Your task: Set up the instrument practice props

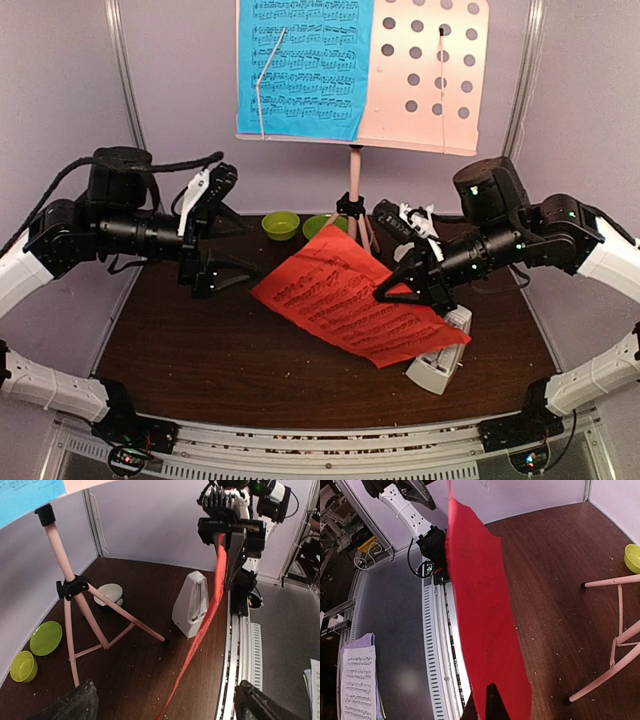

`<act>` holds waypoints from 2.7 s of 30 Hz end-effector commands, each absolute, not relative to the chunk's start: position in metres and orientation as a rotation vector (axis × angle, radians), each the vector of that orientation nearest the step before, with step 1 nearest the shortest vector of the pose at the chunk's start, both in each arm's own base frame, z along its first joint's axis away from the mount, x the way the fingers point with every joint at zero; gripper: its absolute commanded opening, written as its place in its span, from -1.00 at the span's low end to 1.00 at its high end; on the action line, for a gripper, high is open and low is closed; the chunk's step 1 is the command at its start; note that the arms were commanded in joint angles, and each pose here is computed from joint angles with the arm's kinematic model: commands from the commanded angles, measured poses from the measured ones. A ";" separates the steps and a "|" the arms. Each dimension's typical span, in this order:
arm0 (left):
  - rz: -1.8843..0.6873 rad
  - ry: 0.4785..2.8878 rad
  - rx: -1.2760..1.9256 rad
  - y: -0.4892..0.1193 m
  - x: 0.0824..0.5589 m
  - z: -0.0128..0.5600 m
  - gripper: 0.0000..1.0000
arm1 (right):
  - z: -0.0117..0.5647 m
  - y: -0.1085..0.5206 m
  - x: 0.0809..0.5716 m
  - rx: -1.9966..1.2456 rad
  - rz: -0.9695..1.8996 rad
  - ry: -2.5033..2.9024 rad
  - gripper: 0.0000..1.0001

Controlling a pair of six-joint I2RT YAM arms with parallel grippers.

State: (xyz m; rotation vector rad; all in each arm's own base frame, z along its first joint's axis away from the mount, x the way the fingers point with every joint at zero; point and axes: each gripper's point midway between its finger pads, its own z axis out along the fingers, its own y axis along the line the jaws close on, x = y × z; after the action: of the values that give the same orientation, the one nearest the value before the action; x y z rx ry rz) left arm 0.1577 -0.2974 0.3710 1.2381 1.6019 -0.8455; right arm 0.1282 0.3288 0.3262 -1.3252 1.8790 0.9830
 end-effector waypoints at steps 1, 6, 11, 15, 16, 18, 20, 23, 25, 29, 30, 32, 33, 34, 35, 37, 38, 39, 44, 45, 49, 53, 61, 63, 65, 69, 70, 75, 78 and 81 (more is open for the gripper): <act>-0.808 1.551 1.396 -0.317 0.157 0.364 0.96 | 0.324 0.330 0.120 -1.436 0.923 1.857 -1.00; -0.864 1.492 1.503 -0.347 0.146 0.364 0.95 | 0.323 0.337 0.120 -1.476 0.887 1.855 -1.00; -0.936 1.442 1.578 -0.369 0.130 0.365 0.61 | 0.327 0.347 0.122 -1.502 0.877 1.833 -1.00; -0.931 1.417 1.577 -0.378 0.131 0.372 -0.27 | 0.334 0.353 0.125 -1.491 0.883 1.798 -1.00; -0.949 1.404 1.573 -0.380 0.130 0.374 -0.42 | 0.335 0.355 0.126 -1.478 0.886 1.790 -1.00; -0.985 1.396 1.566 -0.382 0.127 0.378 -0.84 | 0.339 0.357 0.129 -1.452 0.894 1.766 -1.00; -0.992 1.408 1.546 -0.380 0.128 0.383 -1.00 | 0.343 0.357 0.133 -1.407 0.897 1.760 -0.63; -1.044 1.385 1.470 -0.366 0.131 0.401 -1.00 | 0.361 0.343 0.138 -1.254 0.963 1.740 0.13; -1.116 1.330 1.398 -0.353 0.129 0.419 -1.00 | 0.371 0.328 0.138 -1.127 1.025 1.683 0.80; -1.188 1.264 1.336 -0.341 0.125 0.442 -1.00 | 0.373 0.299 0.141 -0.937 1.073 1.600 1.00; -1.200 1.253 1.326 -0.338 0.124 0.447 -1.00 | 0.373 0.294 0.140 -0.923 1.072 1.597 1.00; -1.225 1.222 1.308 -0.334 0.122 0.457 -1.00 | 0.373 0.286 0.140 -0.892 1.075 1.591 0.95; -1.237 1.213 1.301 -0.332 0.121 0.461 -1.00 | 0.375 0.284 0.140 -0.874 1.086 1.579 0.92; -1.253 1.198 1.290 -0.330 0.120 0.466 -1.00 | 0.375 0.282 0.140 -0.857 1.096 1.572 0.88; -1.267 1.173 1.281 -0.328 0.118 0.473 -1.00 | 0.375 0.280 0.140 -0.835 1.108 1.566 0.76; -1.284 1.150 1.264 -0.327 0.116 0.480 -1.00 | 0.378 0.277 0.142 -0.803 1.123 1.552 0.57; -1.293 1.147 1.256 -0.327 0.116 0.480 -1.00 | 0.382 0.276 0.142 -0.792 1.133 1.539 0.36; -1.301 1.148 1.245 -0.327 0.117 0.480 -1.00 | 0.387 0.275 0.142 -0.779 1.142 1.525 0.18; -1.300 1.171 1.185 -0.328 0.125 0.471 -1.00 | 0.400 0.273 0.142 -0.772 1.140 1.498 -0.69; -1.297 1.175 1.173 -0.328 0.126 0.469 -1.00 | 0.402 0.273 0.141 -0.778 1.137 1.499 -0.90; -1.208 1.301 1.104 -0.326 0.146 0.452 -0.64 | 0.393 0.269 0.144 -0.798 1.085 1.551 -1.00; -0.984 1.466 1.127 -0.309 0.162 0.427 0.57 | 0.360 0.262 0.150 -0.875 0.936 1.687 -1.00; -0.628 1.644 1.474 -0.307 0.161 0.387 0.95 | 0.306 0.253 0.142 -1.101 0.767 1.919 -1.00; -0.629 1.635 1.541 -0.317 0.159 0.383 0.96 | 0.307 0.252 0.139 -1.127 0.758 1.929 -1.00; -0.656 1.601 1.594 -0.333 0.155 0.382 0.96 | 0.311 0.251 0.134 -1.150 0.760 1.928 -1.00; -0.735 1.521 1.665 -0.373 0.145 0.384 0.96 | 0.315 0.249 0.125 -1.191 0.751 1.947 -1.00; -0.748 1.507 1.677 -0.381 0.143 0.383 0.95 | 0.315 0.249 0.123 -1.200 0.746 1.960 -1.00; -0.684 1.485 1.741 -0.415 0.137 0.368 0.78 | 0.318 0.244 0.105 -1.236 0.768 2.005 -1.00; -0.662 1.441 1.791 -0.421 0.127 0.362 0.78 | 0.320 0.240 0.098 -1.259 0.752 2.018 -1.00; -0.693 1.406 1.823 -0.419 0.116 0.365 0.78 | 0.314 0.238 0.091 -1.302 0.732 2.044 -1.00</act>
State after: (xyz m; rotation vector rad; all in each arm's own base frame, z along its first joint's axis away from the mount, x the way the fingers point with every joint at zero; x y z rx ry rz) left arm 0.1229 -0.4216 0.3397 1.8246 1.5156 -0.6946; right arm 0.0967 0.2475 0.3203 -1.2773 1.9850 0.7844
